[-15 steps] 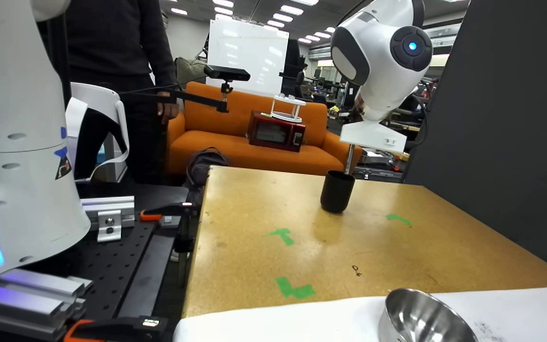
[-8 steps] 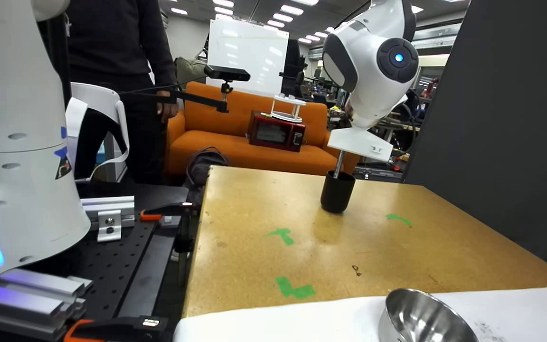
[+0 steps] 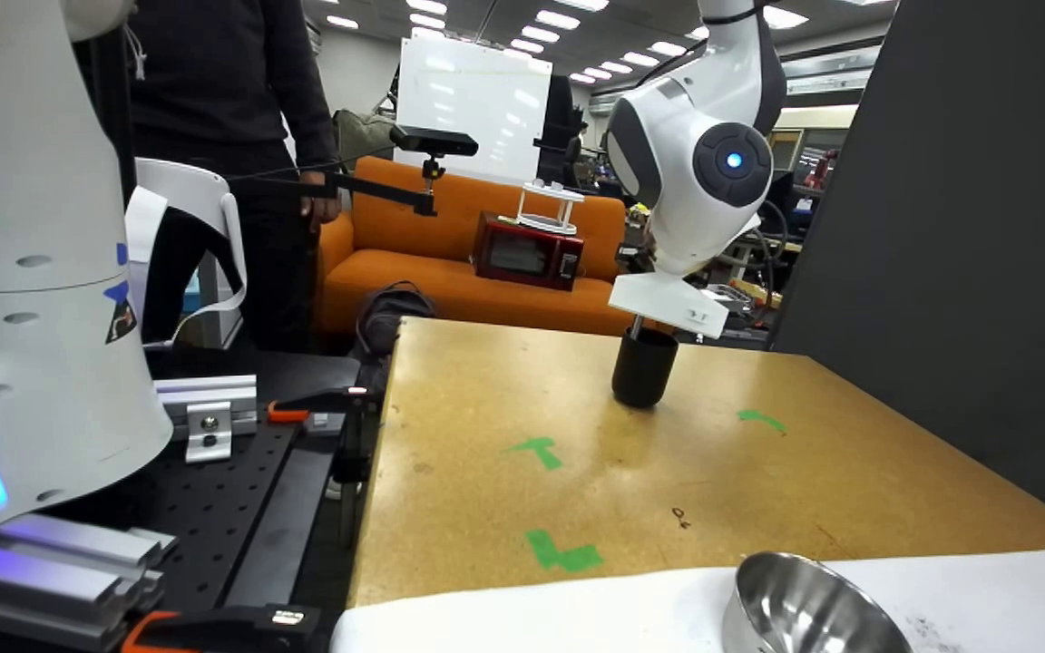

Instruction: Put the blue pen inside the black mug

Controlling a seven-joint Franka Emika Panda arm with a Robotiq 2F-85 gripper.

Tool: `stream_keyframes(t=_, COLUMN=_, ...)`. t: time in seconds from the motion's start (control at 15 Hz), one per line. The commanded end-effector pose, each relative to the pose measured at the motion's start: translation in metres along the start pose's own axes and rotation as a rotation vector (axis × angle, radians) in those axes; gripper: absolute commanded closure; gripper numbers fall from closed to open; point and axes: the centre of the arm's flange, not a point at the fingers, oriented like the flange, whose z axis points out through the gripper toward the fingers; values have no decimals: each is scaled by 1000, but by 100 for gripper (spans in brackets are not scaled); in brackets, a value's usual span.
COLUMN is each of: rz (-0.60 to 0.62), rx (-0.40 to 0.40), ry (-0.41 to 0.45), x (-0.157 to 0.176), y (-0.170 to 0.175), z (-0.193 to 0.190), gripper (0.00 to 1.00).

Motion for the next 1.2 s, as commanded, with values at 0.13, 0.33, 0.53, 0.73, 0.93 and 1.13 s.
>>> stream_keyframes(t=0.13, rz=-26, rx=-19, ry=44, x=7, y=4, z=0, gripper=34)
stream_keyframes(t=0.33, rz=-21, rx=-27, ry=24, x=18, y=7, z=-7, gripper=14)
stream_keyframes(t=0.53, rz=-11, rx=-39, ry=-67, x=43, y=6, z=-23, gripper=0)
stream_keyframes(t=0.73, rz=-19, rx=-84, ry=-184, x=85, y=4, z=-45, gripper=0)
stream_keyframes(t=0.93, rz=-34, rx=-138, ry=-294, x=127, y=1, z=-59, gripper=0)
stream_keyframes(t=1.13, rz=-41, rx=-179, ry=-410, x=152, y=-4, z=-68, gripper=0)
